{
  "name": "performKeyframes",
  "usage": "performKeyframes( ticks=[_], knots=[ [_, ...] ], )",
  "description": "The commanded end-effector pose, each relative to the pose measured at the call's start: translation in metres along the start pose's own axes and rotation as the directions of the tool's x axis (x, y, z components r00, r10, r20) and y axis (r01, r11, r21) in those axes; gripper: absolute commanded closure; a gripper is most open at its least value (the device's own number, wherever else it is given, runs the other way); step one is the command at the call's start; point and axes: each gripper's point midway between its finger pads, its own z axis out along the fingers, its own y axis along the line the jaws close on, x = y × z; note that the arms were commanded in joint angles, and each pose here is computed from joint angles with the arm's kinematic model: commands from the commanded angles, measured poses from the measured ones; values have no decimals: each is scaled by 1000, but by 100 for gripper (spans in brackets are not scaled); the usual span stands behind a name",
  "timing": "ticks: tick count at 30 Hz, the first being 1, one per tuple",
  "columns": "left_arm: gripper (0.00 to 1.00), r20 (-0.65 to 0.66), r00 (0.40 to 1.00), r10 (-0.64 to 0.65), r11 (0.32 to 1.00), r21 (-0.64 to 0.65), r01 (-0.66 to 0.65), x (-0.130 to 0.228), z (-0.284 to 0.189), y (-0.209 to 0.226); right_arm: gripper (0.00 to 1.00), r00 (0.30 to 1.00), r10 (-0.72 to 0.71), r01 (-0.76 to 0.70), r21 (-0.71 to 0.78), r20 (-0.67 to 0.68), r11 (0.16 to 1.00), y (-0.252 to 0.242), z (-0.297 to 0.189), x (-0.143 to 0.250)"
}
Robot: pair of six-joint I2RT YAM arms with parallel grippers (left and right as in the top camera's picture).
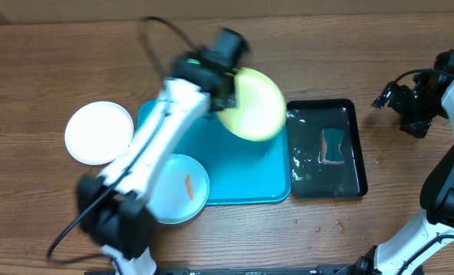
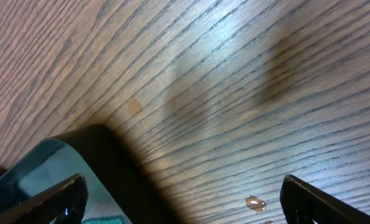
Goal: Clean dirty plates on tray and stack at the side
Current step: 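Carry the yellow plate left and stack it on the white plate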
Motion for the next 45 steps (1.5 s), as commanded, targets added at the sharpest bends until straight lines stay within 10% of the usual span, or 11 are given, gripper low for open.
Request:
performKeyframes(
  ticks=[1,18,45],
  knots=[
    [96,226,955,-194,980,12,197,-26,-97,59,0,999,-13,13,-8,41,1000,5,-12,-8],
    [95,412,558,-720,491,-266,830,67,-184,339,0,999,-13,13,-8,41,1000,5,-12,-8],
    [96,344,482,-805,414,-256,874,106,-19,376,0,999,-13,13,-7,41,1000,5,-12,-8]
  ],
)
